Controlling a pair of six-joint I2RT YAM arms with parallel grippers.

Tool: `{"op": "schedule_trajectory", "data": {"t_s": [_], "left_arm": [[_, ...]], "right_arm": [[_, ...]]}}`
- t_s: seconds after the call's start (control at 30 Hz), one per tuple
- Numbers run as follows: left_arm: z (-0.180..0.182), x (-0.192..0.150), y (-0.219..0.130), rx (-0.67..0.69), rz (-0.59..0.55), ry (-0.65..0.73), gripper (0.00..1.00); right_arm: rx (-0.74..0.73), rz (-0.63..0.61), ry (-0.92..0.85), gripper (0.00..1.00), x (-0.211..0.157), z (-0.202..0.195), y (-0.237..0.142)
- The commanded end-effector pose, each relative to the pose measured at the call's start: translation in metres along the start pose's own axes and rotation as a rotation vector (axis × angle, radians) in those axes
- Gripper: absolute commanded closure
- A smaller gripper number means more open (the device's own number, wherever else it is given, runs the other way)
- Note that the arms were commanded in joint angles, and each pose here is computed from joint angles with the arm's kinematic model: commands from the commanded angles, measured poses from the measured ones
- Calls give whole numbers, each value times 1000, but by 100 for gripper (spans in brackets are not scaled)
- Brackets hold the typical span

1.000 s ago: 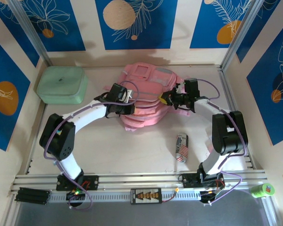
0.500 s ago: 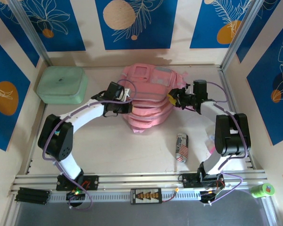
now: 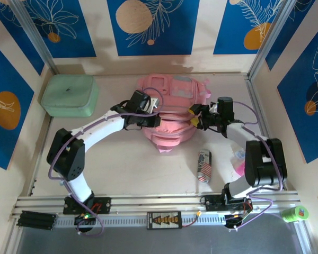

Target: Pack the student bag

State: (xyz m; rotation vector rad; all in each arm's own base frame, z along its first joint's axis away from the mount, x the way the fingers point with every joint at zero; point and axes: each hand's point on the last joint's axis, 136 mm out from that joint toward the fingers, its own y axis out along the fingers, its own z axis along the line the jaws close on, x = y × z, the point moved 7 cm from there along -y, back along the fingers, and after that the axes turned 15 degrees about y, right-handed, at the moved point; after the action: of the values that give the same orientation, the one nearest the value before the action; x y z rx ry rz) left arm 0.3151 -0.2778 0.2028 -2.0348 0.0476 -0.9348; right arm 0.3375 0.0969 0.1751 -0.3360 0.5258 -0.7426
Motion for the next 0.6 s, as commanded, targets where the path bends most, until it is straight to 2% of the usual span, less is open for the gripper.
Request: {"op": "schedule_trajectory", "data": {"t_s": [0.0,0.07,0.3,0.43,0.57], "left_arm": [[-19,19,-1,-84,-55,38,100],[-23,20,-1,-98,-56,48,100],[-35,29,-2,-129,-71,52,100],[-45,32,0,-148,-73,68,100],[-50,30,5,-157,-61,76,100]], "right_arm": [[-74,-56,50,39,-6,-15,-10],[-62,-37,53,38,-9,-13,-9],[75,175,-40,38,-35,19,15],[98,181,-72,38,-46,32,20],[102,174,-74,44,-53,37,25]]}}
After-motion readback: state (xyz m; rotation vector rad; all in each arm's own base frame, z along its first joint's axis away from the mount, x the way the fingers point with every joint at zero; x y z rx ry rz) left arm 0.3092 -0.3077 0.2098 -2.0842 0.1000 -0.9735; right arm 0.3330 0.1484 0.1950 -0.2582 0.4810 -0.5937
